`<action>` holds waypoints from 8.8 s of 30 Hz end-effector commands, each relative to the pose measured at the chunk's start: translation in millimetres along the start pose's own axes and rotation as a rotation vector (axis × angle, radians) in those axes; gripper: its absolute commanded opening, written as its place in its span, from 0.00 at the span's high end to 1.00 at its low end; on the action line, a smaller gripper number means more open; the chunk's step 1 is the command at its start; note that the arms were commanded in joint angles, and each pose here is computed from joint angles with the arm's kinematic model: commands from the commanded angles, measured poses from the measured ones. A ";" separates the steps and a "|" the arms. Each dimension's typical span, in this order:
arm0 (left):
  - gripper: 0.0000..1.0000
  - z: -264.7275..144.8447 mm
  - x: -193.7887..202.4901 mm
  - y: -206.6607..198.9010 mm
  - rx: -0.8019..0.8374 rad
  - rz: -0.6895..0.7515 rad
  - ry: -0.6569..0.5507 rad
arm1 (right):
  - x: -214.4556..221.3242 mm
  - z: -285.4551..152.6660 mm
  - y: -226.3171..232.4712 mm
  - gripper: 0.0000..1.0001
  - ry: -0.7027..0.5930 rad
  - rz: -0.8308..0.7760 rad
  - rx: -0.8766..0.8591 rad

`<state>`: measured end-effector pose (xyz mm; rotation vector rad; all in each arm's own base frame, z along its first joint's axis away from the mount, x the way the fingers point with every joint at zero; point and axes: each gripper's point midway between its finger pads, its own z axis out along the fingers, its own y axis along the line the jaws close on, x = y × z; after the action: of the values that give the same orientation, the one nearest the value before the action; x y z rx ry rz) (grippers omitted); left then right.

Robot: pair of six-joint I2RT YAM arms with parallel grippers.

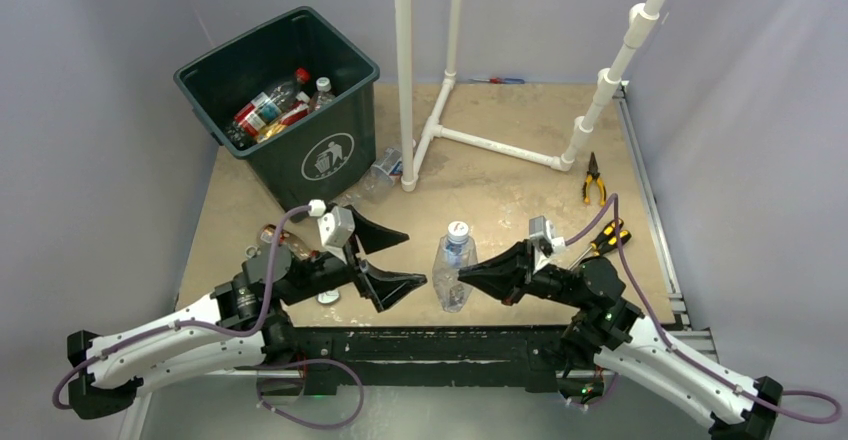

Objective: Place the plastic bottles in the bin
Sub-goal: Pick up the plastic bottle at the center of the board, then place the plastic bottle in the trash bin.

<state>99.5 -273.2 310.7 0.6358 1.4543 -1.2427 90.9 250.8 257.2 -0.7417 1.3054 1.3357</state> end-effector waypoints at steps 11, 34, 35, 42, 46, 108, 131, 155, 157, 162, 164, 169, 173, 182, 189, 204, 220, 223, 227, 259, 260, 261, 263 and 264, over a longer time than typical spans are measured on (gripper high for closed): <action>0.02 29.5 -0.8 -31.6 0.182 -0.027 -0.012 | -5.0 4.6 33.7 1.00 -0.009 -0.007 -0.205; 0.94 36.3 1.3 -52.6 0.308 -0.050 -0.010 | 3.5 13.9 35.8 0.70 0.071 0.076 -0.228; 0.98 36.4 -0.7 -51.4 0.299 -0.049 -0.018 | 3.7 15.1 34.5 0.54 0.078 0.090 -0.218; 1.00 36.5 -44.4 -21.4 0.094 -0.069 -0.193 | -11.7 17.2 27.0 0.01 0.014 0.153 -0.141; 1.00 48.2 -53.3 -14.6 0.032 -0.090 -0.185 | -26.9 19.9 11.9 0.01 -0.040 0.151 -0.037; 0.22 30.5 -142.5 0.2 -0.216 -0.093 -0.268 | -36.8 40.9 -2.2 0.80 -0.064 -0.014 0.026; 0.61 53.8 -118.2 -4.4 -0.174 -0.105 -0.178 | -41.7 39.3 -6.2 0.85 -0.096 -0.011 0.052; 1.00 55.6 -110.8 -1.7 -0.180 -0.110 -0.164 | -42.2 40.2 -10.3 0.39 -0.088 0.040 0.087; 1.00 44.4 -125.5 6.8 -0.243 -0.085 -0.201 | -40.8 39.4 -12.1 0.08 -0.074 0.058 0.104; 1.00 -7.5 -168.4 38.9 -0.505 0.046 -0.235 | -45.9 24.8 -8.0 0.01 -0.091 0.082 0.122; 1.00 -33.7 -198.0 51.0 -0.624 0.123 -0.293 | -46.7 17.2 -9.4 0.01 -0.107 0.080 0.142; 1.00 -101.3 -283.8 65.5 -0.917 0.249 -0.501 | -42.0 2.7 -19.4 0.01 -0.130 0.083 0.208; 1.00 -114.7 -326.6 57.8 -0.976 0.347 -0.638 | -38.0 -2.6 -23.2 0.01 -0.150 0.089 0.225; 1.00 -50.1 -358.0 118.7 -1.329 0.663 -0.412 | -9.2 4.6 -25.8 0.01 -0.100 0.142 0.194; 1.00 -85.1 -376.7 236.5 -1.526 0.559 -0.519 | -2.2 6.7 -16.1 0.02 -0.076 0.186 0.140; 1.00 -164.9 -295.1 386.4 -1.822 0.386 -0.439 | 18.1 5.2 -14.5 0.02 -0.037 0.226 0.116; 0.97 -143.7 -191.5 453.4 -1.693 0.153 -0.237 | 25.2 -1.2 -18.8 0.02 -0.026 0.225 0.145; 0.71 -136.1 -198.4 444.7 -1.637 0.130 -0.269 | 24.8 -1.1 -19.8 0.02 -0.022 0.218 0.150; 1.00 -115.6 -225.9 421.3 -1.489 0.134 -0.339 | 21.7 -0.8 -21.1 0.02 -0.021 0.203 0.161; 1.00 -82.0 -179.9 405.1 -1.399 0.182 -0.097 | 23.2 0.4 -25.3 0.03 -0.018 0.223 0.186; 1.00 -82.5 -192.5 392.3 -1.427 0.247 -0.122 | 24.0 0.3 -25.9 0.03 -0.015 0.223 0.188; 1.00 -81.5 -202.4 381.2 -1.454 0.309 -0.117 | 24.1 0.3 -26.2 0.03 -0.015 0.222 0.190; 1.00 -77.5 -221.8 367.7 -1.474 0.373 -0.098 | 24.0 0.5 -26.6 0.03 -0.015 0.218 0.191; 1.00 -76.3 -232.3 363.8 -1.478 0.384 -0.095 | 23.7 0.9 -26.9 0.03 -0.016 0.218 0.192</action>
<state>478.0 -48.6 370.4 -0.2411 1.5838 0.0210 106.5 253.4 216.0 -0.4840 1.5404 1.3731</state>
